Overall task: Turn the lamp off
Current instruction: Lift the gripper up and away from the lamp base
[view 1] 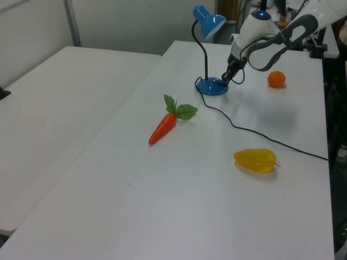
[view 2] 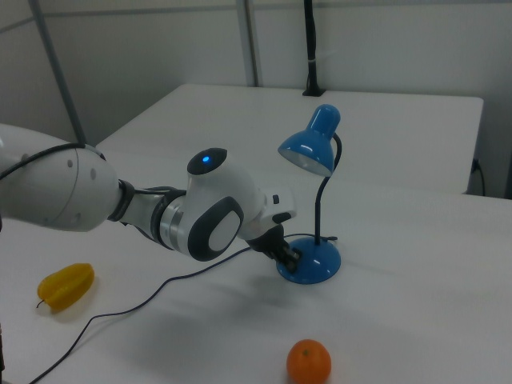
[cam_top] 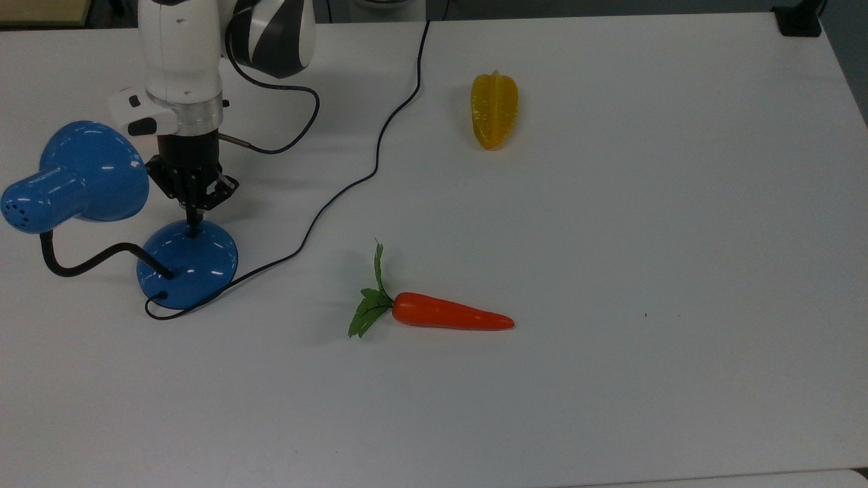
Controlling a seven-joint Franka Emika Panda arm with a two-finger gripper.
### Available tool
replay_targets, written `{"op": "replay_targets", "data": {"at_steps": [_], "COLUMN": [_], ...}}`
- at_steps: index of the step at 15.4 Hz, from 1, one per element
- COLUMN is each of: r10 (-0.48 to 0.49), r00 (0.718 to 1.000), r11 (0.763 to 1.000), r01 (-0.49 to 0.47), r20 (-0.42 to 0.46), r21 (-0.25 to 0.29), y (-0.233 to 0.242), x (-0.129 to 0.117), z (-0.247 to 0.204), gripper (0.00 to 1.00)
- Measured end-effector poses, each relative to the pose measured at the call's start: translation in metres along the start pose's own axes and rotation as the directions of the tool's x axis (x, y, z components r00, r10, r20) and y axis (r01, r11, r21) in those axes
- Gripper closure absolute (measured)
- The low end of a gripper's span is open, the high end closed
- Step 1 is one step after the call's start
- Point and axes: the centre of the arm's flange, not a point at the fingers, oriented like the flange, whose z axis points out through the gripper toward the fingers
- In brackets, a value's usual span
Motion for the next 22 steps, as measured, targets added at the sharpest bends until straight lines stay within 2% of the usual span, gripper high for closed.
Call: {"op": "replay_targets", "data": {"at_steps": [5, 8, 13, 17, 22], "r10": [-0.01, -0.042, -0.133, -0.197, -0.26], "r00": [0.998, 0.992, 0.969, 0.927, 0.902], "r11": [1.0, 0.999, 0.991, 0.98, 0.965], "r01": [0.01, 0.041, 0.128, 0.191, 0.251], "r20": [0.066, 0.117, 0.211, 0.321, 0.345], "r21": [0.003, 0.011, 0.036, 0.05, 0.07], "y": [-0.007, -0.028, -0.084, -0.12, -0.155], "x": [-0.004, -0.001, 0.005, 0.002, 0.001], "z": [-0.002, -0.022, -0.093, -0.167, -0.242], "gripper": [0.99, 0.99, 0.99, 0.99, 0.99]}}
